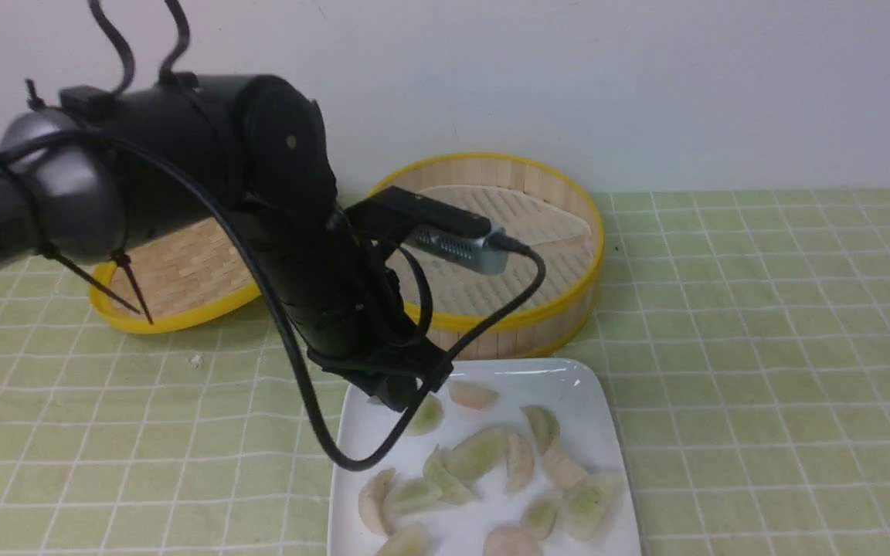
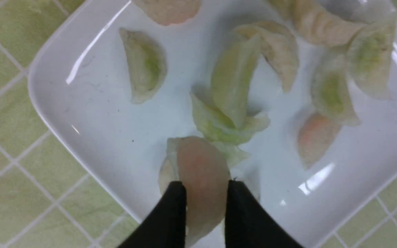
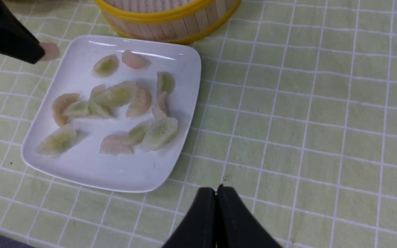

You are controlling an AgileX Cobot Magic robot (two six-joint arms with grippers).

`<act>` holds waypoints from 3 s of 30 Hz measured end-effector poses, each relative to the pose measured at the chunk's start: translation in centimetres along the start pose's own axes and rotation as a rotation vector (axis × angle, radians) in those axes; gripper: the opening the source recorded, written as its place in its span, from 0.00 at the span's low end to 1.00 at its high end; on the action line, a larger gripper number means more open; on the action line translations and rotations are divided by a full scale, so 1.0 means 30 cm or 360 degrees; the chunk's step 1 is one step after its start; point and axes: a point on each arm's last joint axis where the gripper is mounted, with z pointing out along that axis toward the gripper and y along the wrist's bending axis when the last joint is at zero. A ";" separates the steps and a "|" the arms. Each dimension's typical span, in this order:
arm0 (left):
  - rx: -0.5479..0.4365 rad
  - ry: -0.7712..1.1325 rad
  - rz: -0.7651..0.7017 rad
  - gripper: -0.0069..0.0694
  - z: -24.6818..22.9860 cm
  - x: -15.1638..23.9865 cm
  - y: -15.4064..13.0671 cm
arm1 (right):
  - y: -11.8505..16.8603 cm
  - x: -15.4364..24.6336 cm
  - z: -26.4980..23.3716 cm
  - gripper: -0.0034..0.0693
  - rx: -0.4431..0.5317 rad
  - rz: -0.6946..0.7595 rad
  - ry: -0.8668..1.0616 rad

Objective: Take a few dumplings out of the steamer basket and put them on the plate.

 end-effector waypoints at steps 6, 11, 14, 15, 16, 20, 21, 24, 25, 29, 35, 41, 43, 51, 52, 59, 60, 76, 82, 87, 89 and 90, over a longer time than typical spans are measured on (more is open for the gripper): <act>-0.0017 0.0112 -0.0038 0.26 0.128 -0.009 0.035 | 0.000 -0.003 0.000 0.03 -0.0003 -0.0010 -0.0015; -0.0037 0.0093 -0.0048 0.45 0.176 -0.020 0.050 | 0.001 -0.008 0.000 0.03 -0.0003 -0.0048 -0.0043; -0.0036 0.0070 -0.0043 0.62 0.163 -0.035 0.048 | -0.001 -0.016 0.000 0.03 0.0008 -0.0064 -0.0084; -0.0030 0.0073 -0.0040 0.67 0.152 -0.043 0.045 | -0.002 -0.019 -0.001 0.03 0.0012 -0.0069 -0.0100; -0.0028 0.0076 -0.0040 0.68 0.147 -0.045 0.043 | -0.002 -0.020 -0.001 0.03 0.0010 -0.0071 -0.0106; -0.0009 0.0138 -0.0046 0.61 0.068 -0.072 0.025 | -0.003 -0.013 -0.037 0.03 -0.0008 -0.0082 -0.0266; -0.0013 0.0139 -0.0044 0.56 0.054 -0.073 0.023 | -0.003 -0.009 -0.045 0.03 -0.0015 -0.0087 -0.0312; -0.0033 0.0052 -0.0045 0.30 -0.036 -0.073 0.005 | -0.015 0.044 -0.077 0.03 -0.0031 -0.0102 -0.0500; -0.0037 -0.0004 -0.0036 0.21 -0.084 -0.068 -0.006 | -0.024 0.080 -0.085 0.03 -0.0034 -0.0095 -0.0601; -0.0048 -0.0204 0.0001 0.10 -0.251 -0.037 -0.047 | -0.048 0.173 -0.092 0.03 -0.0076 -0.0025 -0.0931; -0.0077 -0.0560 0.0103 0.08 -0.528 0.077 -0.119 | -0.078 0.286 -0.084 0.03 -0.0177 0.0035 -0.1508; -0.0133 -0.1006 0.0181 0.08 -0.708 0.323 -0.176 | -0.078 0.289 -0.049 0.03 -0.0206 0.0004 -0.1652; -0.0152 -0.1140 0.0180 0.08 -0.710 0.415 -0.181 | -0.076 0.286 -0.053 0.03 -0.0217 0.0000 -0.1684; -0.0239 -0.1778 0.0178 0.08 -0.634 0.746 -0.172 | -0.075 0.284 -0.059 0.03 -0.0226 -0.0005 -0.1714; -0.0246 -0.1843 0.0176 0.08 -0.622 0.773 -0.169 | -0.075 0.284 -0.059 0.03 -0.0226 -0.0005 -0.1714; -0.0277 -0.2288 0.0187 0.08 -0.571 0.938 -0.159 | -0.075 0.284 -0.059 0.03 -0.0226 -0.0005 -0.1714; -0.0282 -0.2298 0.0185 0.08 -0.571 0.942 -0.160 | -0.075 0.284 -0.059 0.03 -0.0226 -0.0005 -0.1714; -0.0307 -0.2307 0.0253 0.08 -0.562 1.017 -0.168 | -0.075 0.284 -0.059 0.03 -0.0226 -0.0005 -0.1714; -0.0439 -0.2244 0.0176 0.08 -0.467 1.019 -0.133 | -0.075 0.284 -0.059 0.03 -0.0226 -0.0005 -0.1714; -0.0681 -0.2079 -0.0095 0.08 -0.282 1.033 -0.059 | -0.075 0.284 -0.059 0.03 -0.0225 -0.0006 -0.1715; -0.0760 -0.1963 -0.0206 0.08 -0.199 1.041 -0.025 | -0.075 0.284 -0.059 0.03 -0.0225 -0.0006 -0.1715; -0.0791 -0.1929 -0.0247 0.08 -0.176 1.045 -0.013 | -0.075 0.284 -0.059 0.03 -0.0225 -0.0006 -0.1715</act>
